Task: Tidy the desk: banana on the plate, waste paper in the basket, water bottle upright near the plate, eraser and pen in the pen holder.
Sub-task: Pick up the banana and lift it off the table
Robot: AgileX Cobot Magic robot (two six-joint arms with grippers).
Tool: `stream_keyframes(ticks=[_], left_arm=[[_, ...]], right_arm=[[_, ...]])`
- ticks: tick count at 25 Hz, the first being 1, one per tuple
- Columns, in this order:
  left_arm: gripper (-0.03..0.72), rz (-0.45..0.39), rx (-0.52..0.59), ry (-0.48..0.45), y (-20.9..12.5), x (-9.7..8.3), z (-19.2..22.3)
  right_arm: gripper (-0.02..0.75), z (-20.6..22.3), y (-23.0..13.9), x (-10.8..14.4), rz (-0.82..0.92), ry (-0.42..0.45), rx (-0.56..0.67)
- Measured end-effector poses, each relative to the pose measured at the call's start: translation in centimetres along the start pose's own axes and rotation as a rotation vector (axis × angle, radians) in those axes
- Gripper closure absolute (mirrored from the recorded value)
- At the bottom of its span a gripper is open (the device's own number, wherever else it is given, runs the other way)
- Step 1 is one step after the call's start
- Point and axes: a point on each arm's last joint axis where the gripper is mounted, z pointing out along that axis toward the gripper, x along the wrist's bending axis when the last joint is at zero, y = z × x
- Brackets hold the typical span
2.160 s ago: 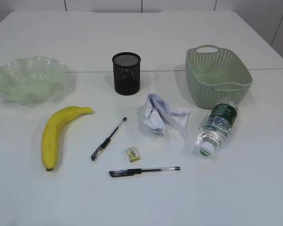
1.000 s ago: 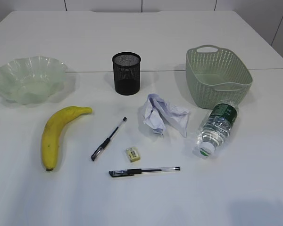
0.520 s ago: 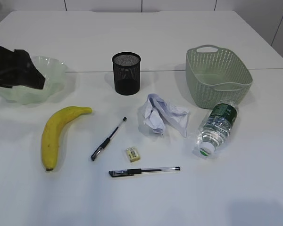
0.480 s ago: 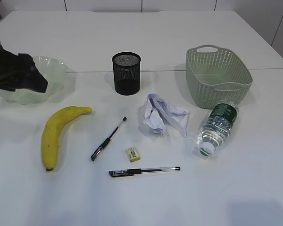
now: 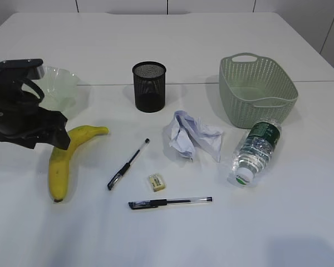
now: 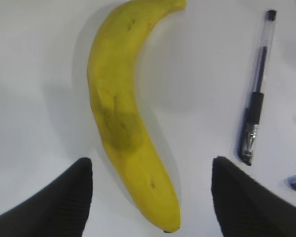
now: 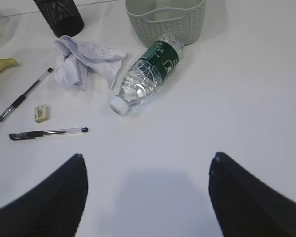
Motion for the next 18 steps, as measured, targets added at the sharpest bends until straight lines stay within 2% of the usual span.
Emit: stream_keyframes(ticks=[7, 10, 18], left_arm=[[0.201, -0.018, 0.053, 0.033, 1.1, 0.6, 3.4], [0.207, -0.008, 0.055, 0.041, 2.4, 0.6, 4.1], [0.209, -0.015, 0.142, 0.073, 3.9, 1.0, 6.4]], right_arm=[[0.170, 0.0, 0.0, 0.1, 0.013, 0.016, 0.004], [0.170, 0.0, -0.1, 0.2, 0.014, 0.018, 0.015], [0.169, 0.0, -0.4, 0.2, 0.014, 0.018, 0.047]])
